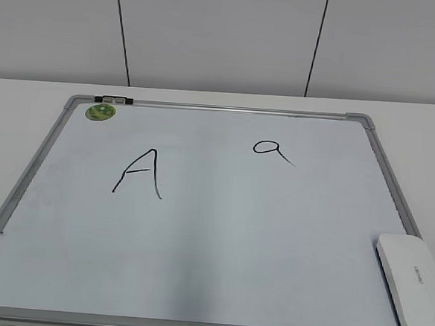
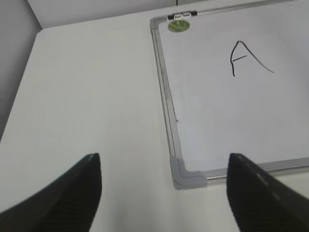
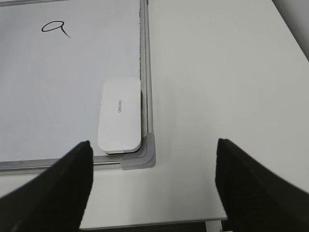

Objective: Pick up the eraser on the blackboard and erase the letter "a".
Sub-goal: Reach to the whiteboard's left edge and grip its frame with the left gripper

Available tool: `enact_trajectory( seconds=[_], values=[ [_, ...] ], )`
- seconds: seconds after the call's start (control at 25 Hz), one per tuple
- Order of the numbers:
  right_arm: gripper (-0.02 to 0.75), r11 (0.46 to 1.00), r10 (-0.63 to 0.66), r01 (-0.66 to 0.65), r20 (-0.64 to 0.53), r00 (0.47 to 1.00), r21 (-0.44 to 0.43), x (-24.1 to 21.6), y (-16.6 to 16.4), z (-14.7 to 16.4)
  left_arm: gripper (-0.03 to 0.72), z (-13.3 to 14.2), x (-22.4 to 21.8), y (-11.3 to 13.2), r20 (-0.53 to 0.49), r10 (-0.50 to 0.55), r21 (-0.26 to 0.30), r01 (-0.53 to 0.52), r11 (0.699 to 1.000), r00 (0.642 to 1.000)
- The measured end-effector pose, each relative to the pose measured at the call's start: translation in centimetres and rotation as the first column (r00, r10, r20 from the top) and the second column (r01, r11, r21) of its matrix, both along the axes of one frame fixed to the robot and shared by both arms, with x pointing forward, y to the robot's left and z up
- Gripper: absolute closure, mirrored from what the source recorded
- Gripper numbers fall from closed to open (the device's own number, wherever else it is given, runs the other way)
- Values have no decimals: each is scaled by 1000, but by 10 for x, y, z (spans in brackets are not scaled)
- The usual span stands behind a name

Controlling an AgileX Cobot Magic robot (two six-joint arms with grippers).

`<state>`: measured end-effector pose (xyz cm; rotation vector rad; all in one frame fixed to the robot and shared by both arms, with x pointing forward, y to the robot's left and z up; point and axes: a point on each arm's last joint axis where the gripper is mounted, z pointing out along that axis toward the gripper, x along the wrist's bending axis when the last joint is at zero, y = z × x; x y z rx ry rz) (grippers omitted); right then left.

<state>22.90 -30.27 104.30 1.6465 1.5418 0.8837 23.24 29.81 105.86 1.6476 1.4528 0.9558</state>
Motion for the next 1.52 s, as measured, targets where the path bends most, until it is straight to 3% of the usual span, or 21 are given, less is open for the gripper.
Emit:
enact_trajectory(
  seconds=[0.12,0.44,0.64,0.88,1.2,1.52],
  values=[
    [151,1000,0,0,0,1000,0,0,0,0,71,11,5,1,62,6,3,-6,1000,998],
    [152,1000,0,0,0,1000,0,0,0,0,62,25,70,0,11,14,0,-14,1000,1000],
    [151,1000,0,0,0,1000,0,0,0,0,60,21,118,-3,-130,6,-47,-12,999,992],
    [151,1000,0,0,0,1000,0,0,0,0,63,19,172,-4,-254,8,-50,-22,999,967],
    [151,1000,0,0,0,1000,0,0,0,0,58,-9,236,-6,-495,0,-56,-33,998,869],
    [151,1000,0,0,0,1000,0,0,0,0,78,-62,280,-7,-679,-1,-52,-46,998,734]
  ],
)
